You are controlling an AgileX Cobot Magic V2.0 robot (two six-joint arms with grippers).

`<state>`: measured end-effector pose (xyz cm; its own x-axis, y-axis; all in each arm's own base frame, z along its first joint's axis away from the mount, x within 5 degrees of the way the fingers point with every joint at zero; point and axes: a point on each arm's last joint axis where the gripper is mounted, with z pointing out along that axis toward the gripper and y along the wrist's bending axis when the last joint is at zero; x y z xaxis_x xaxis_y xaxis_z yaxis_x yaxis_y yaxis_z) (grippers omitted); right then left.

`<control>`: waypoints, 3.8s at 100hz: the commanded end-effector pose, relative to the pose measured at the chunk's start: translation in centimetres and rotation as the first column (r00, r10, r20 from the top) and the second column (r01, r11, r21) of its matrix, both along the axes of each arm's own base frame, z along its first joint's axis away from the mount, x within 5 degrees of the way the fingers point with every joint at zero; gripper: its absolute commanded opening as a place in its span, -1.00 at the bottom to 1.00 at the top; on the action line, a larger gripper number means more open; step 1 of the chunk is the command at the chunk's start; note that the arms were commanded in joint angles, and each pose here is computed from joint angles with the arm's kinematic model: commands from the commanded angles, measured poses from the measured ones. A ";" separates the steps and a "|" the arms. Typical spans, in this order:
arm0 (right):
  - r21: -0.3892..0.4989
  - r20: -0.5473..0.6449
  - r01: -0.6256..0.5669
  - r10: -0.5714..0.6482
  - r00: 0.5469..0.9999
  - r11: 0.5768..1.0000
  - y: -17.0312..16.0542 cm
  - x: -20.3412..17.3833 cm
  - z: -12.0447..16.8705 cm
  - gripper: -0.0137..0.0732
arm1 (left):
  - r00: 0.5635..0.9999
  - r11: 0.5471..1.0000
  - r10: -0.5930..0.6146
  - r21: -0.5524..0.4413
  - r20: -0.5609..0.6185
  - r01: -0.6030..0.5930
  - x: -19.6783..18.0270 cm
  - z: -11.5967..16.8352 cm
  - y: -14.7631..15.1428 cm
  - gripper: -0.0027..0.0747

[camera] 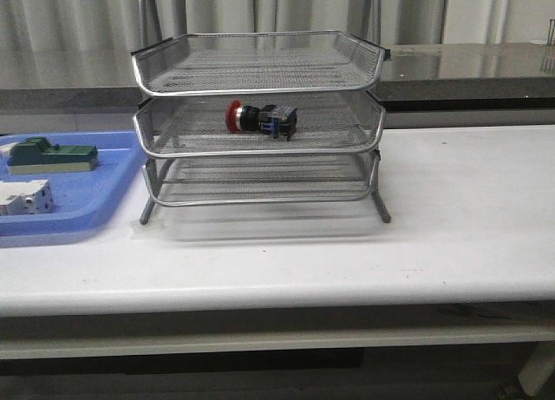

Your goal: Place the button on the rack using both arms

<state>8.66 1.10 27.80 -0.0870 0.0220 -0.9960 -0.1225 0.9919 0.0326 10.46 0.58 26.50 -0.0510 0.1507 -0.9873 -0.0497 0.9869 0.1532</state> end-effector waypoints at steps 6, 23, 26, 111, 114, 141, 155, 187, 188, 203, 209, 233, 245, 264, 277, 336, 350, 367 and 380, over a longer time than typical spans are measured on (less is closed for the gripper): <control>0.043 0.081 0.032 -0.035 0.996 0.999 -0.4 -0.8 -1.3 -0.82 | 0.994 1.000 0.017 -0.012 0.104 -0.016 0.1 1.6 0.2 -0.92; 0.060 0.087 0.060 -0.065 0.994 0.996 -0.6 -1.8 -3.8 -0.82 | 0.994 1.000 0.017 -0.012 0.104 -0.016 0.1 1.6 0.2 -0.92; 0.064 0.092 0.064 -0.070 0.993 0.996 -0.7 -2.0 -4.2 -0.82 | 0.994 1.000 0.017 -0.012 0.104 -0.016 0.1 1.6 0.2 -0.92; 0.051 0.173 0.080 -0.088 0.981 0.995 -0.9 -3.2 -6.8 -0.82 | 0.994 1.000 0.017 -0.012 0.104 -0.016 0.1 1.6 0.2 -0.92; 0.051 0.173 0.080 -0.088 0.981 0.995 -0.9 -3.2 -6.8 -0.82 | 0.994 1.000 0.017 -0.012 0.104 -0.016 0.1 1.6 0.2 -0.92; 0.051 0.173 0.080 -0.088 0.981 0.995 -0.9 -3.2 -6.8 -0.82 | 0.994 1.000 0.017 -0.012 0.104 -0.016 0.1 1.6 0.2 -0.92; 0.051 0.173 0.080 -0.088 0.981 0.995 -0.9 -3.2 -6.8 -0.82 | 0.994 1.000 0.017 -0.012 0.104 -0.016 0.1 1.6 0.2 -0.92; 0.051 0.173 0.080 -0.088 0.981 0.995 -0.9 -3.2 -6.8 -0.82 | 0.994 1.000 0.017 -0.012 0.104 -0.016 0.1 1.6 0.2 -0.92; 0.051 0.173 0.080 -0.088 0.981 0.995 -0.9 -3.2 -6.8 -0.82 | 0.994 1.000 0.017 -0.012 0.104 -0.016 0.1 1.6 0.2 -0.92; 0.051 0.173 0.080 -0.088 0.981 0.995 -0.9 -3.2 -6.8 -0.82 | 0.994 1.000 0.017 -0.012 0.104 -0.016 0.1 1.6 0.2 -0.92; 0.051 0.173 0.080 -0.088 0.981 0.995 -0.9 -3.2 -6.8 -0.82 | 0.994 1.000 0.017 -0.012 0.104 -0.016 0.1 1.6 0.2 -0.92; 0.051 0.173 0.080 -0.088 0.981 0.995 -0.9 -3.2 -6.8 -0.82 | 0.994 1.000 0.017 -0.012 0.104 -0.016 0.1 1.6 0.2 -0.92; 0.051 0.173 0.080 -0.088 0.981 0.995 -0.9 -3.2 -6.8 -0.82 | 0.993 0.996 0.017 -0.091 0.113 -0.007 -0.1 1.7 0.1 -0.92; 0.051 0.173 0.080 -0.088 0.981 0.995 -0.9 -3.2 -6.8 -0.82 | 0.988 0.996 -0.004 -0.088 0.152 0.018 -1.5 2.0 -0.1 -0.92; 0.051 0.173 0.080 -0.088 0.981 0.995 -0.9 -3.2 -6.8 -0.82 | 0.988 0.993 -0.008 -0.113 0.151 0.026 -2.8 1.2 -0.2 -0.92; 0.051 0.173 0.080 -0.088 0.981 0.995 -0.9 -3.2 -6.8 -0.82 | 0.981 0.981 -0.056 -0.174 0.185 0.088 -5.1 -5.7 -0.6 -0.92; 0.051 0.173 0.080 -0.088 0.981 0.995 -0.9 -3.2 -6.8 -0.82 | 0.981 0.980 -0.057 -0.179 0.184 0.091 -5.0 -6.1 -0.6 -0.92; 0.051 0.173 0.080 -0.088 0.981 0.995 -0.9 -3.2 -6.8 -0.82 | 0.979 0.980 -0.058 -0.178 0.194 0.093 -5.0 -6.0 -0.7 -0.92; 0.051 0.173 0.080 -0.088 0.981 0.995 -0.9 -3.2 -6.8 -0.82 | 0.979 0.980 -0.058 -0.178 0.194 0.093 -5.0 -6.0 -0.7 -0.92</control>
<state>5.67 0.27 19.57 -0.0281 0.0713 -0.9971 -0.0461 0.9963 0.0726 5.58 0.05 21.10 0.0672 -0.0235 -0.9975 -0.0053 0.9997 -0.0239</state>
